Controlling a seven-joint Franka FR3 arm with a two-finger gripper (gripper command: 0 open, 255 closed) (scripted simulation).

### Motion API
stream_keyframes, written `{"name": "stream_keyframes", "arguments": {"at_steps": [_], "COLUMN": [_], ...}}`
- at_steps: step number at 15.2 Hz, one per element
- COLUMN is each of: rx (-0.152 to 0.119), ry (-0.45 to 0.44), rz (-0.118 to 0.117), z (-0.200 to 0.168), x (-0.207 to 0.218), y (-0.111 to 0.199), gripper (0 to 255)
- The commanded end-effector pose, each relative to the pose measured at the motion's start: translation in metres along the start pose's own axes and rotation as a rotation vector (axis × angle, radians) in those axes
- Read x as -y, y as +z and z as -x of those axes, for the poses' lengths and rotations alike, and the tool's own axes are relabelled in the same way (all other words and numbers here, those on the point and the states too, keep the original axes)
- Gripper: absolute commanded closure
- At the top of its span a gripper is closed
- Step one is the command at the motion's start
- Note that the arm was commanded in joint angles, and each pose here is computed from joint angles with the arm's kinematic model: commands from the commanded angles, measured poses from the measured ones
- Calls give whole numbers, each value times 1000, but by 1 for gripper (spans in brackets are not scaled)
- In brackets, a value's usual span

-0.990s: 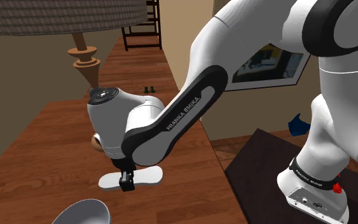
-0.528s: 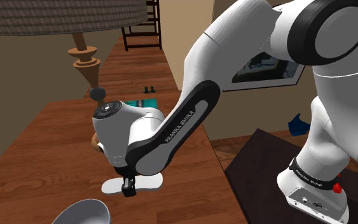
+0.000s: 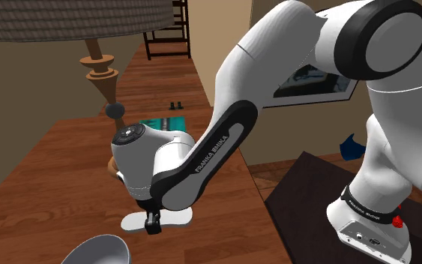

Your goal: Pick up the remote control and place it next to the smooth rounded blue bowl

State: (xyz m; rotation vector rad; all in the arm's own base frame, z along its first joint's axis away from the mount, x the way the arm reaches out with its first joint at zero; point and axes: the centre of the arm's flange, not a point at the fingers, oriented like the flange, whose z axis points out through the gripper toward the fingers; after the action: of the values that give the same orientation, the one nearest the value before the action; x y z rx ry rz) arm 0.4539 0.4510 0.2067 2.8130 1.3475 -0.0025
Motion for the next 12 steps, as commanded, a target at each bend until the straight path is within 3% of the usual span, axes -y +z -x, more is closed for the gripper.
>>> {"name": "stream_keyframes", "arguments": {"at_steps": [1, 6, 10, 12], "rx": [0, 0, 0, 0], "ry": [0, 0, 0, 0], "rz": [0, 0, 0, 0], "z": [0, 0, 0, 0], "x": [0, 0, 0, 0], "y": [0, 0, -50, -50], "gripper": [0, 0, 0, 0]}}
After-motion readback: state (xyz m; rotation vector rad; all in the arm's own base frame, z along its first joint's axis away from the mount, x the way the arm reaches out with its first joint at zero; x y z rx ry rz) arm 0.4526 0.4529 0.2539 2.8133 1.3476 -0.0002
